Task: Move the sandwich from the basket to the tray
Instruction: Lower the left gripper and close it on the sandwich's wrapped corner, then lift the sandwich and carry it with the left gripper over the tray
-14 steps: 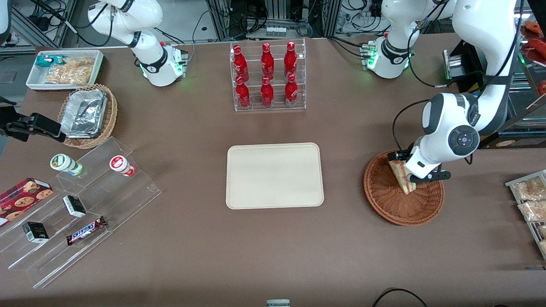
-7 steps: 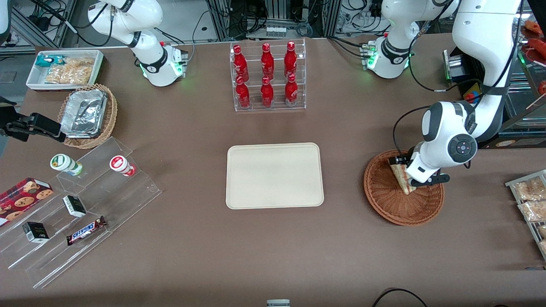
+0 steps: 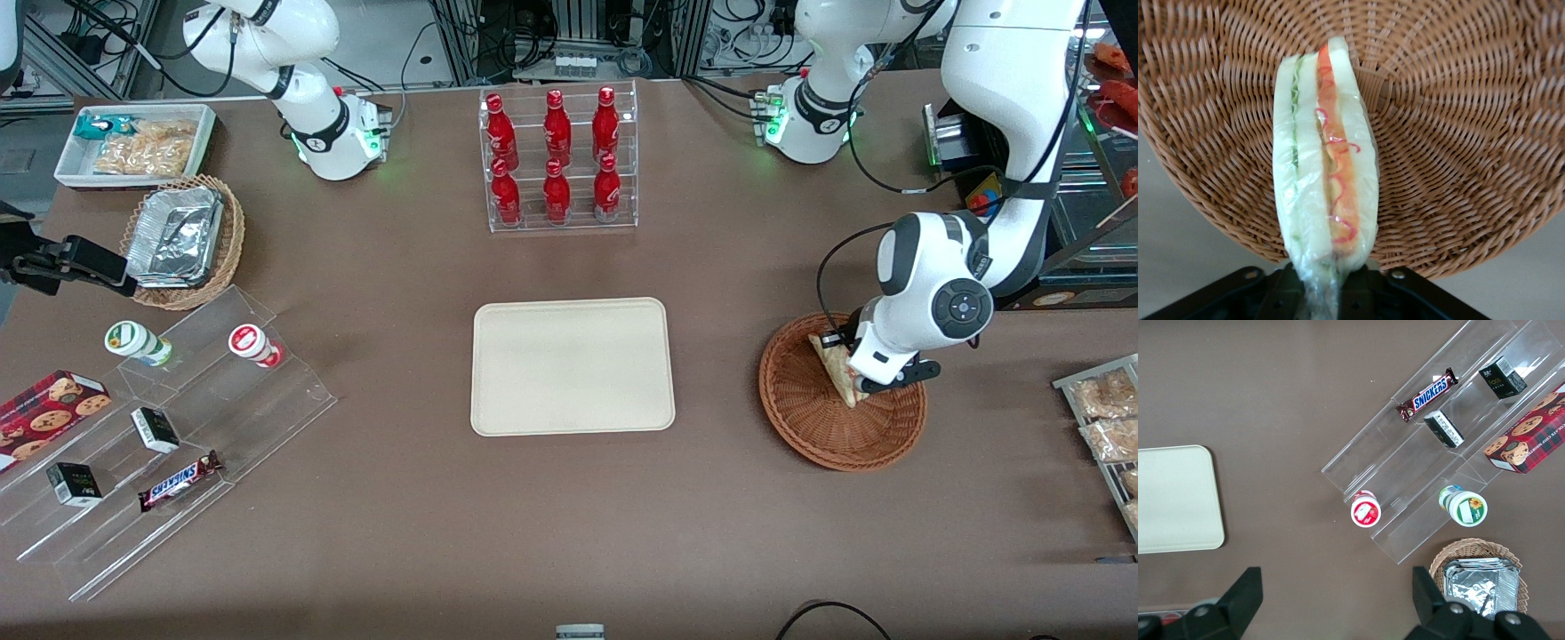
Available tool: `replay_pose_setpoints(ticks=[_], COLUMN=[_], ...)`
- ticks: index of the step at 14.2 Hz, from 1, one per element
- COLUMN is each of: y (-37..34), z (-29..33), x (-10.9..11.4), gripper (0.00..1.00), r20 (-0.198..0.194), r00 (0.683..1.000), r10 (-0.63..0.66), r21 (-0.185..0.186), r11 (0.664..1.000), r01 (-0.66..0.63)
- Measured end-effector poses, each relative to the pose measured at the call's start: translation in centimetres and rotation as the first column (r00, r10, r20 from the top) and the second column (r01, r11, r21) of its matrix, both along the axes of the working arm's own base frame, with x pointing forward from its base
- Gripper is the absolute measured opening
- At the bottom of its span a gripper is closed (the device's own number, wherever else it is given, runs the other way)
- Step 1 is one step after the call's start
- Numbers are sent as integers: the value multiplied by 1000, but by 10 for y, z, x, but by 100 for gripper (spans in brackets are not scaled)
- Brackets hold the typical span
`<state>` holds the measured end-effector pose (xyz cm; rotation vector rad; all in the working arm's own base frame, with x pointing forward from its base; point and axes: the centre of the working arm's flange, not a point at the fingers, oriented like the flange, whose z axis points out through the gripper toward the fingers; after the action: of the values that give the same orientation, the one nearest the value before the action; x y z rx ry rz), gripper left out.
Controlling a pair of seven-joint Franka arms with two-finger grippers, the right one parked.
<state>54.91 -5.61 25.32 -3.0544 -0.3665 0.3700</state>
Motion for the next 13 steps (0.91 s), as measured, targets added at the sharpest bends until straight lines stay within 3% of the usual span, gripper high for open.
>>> replay_pose_setpoints(ticks=[4, 8, 10, 13], y=[-1, -18, -50, -123], z=[26, 87, 111, 134], x=[19, 42, 44, 36], gripper=[8, 8, 8, 8], r20=[44, 46, 43, 71], r00=[999, 999, 999, 997], r10=[4, -7, -28, -18], r21=[-3, -20, -37, -55], r11=[1000, 1000, 999, 998], r01=[-4, 8, 29, 22])
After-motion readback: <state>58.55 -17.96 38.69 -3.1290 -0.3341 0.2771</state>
